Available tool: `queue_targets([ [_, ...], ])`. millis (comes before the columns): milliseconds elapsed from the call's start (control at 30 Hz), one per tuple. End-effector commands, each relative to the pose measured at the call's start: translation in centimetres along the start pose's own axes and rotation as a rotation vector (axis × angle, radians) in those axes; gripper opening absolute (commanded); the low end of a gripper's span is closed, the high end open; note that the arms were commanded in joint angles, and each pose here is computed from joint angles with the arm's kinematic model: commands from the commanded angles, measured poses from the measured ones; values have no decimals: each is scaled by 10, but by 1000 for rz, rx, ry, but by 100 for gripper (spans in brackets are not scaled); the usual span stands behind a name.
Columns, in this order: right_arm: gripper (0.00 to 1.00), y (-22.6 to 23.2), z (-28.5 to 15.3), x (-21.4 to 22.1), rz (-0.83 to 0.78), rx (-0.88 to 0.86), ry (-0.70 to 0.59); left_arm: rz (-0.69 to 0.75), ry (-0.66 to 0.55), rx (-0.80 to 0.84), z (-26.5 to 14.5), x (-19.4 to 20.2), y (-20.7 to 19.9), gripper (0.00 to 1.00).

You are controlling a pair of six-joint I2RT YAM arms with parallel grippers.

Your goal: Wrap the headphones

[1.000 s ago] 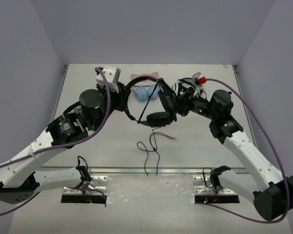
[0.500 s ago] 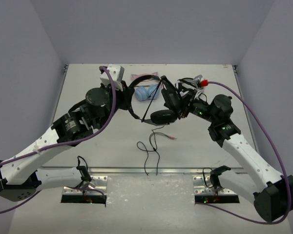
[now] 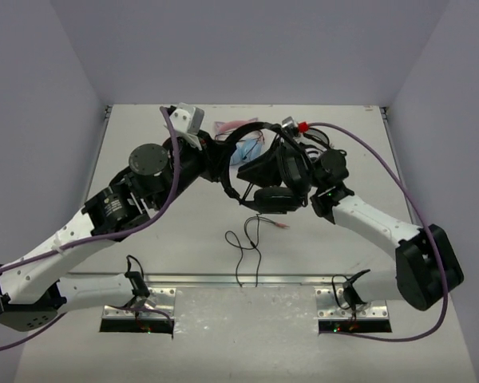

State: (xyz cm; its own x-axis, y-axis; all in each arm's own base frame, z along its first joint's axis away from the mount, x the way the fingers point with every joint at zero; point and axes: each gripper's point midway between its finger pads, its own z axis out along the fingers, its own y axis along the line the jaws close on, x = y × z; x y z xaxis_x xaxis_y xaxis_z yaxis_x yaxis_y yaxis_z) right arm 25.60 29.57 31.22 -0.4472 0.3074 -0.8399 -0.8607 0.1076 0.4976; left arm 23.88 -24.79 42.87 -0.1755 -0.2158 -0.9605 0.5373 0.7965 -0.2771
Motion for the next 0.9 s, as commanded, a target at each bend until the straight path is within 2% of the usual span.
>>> queue_targets([
  [0, 37, 34, 30, -9, -76, -133, -18, -126, -197, 75, -17, -69, -19, 0],
  [100, 27, 19, 43, -2, -31, -107, -23, -161, -223, -32, -14, -79, -3, 0],
  [267, 29, 6, 41, 43, 41, -96, 31, -225, -321, -288, -23, -107, 39, 0],
  [367, 28, 10, 40, 70, 64, -107, 56, -269, -374, -384, -29, -125, 52, 0],
  [567, 18, 41, 45, 98, 112, -218, 72, -295, -425, -518, -28, -141, 66, 0],
  [633, 16, 49, 39, 108, 157, -232, 71, -253, -424, -565, -25, -147, 70, 0],
  [733, 17, 70, 28, 116, 170, -291, 51, -153, -362, -672, -5, -138, 81, 0],
  [767, 14, 78, 26, 116, 167, -310, 40, -120, -312, -683, 8, -134, 84, 0],
  [867, 1, 86, 19, 129, 182, -300, 62, -162, -301, -732, 25, -137, 110, 0],
])
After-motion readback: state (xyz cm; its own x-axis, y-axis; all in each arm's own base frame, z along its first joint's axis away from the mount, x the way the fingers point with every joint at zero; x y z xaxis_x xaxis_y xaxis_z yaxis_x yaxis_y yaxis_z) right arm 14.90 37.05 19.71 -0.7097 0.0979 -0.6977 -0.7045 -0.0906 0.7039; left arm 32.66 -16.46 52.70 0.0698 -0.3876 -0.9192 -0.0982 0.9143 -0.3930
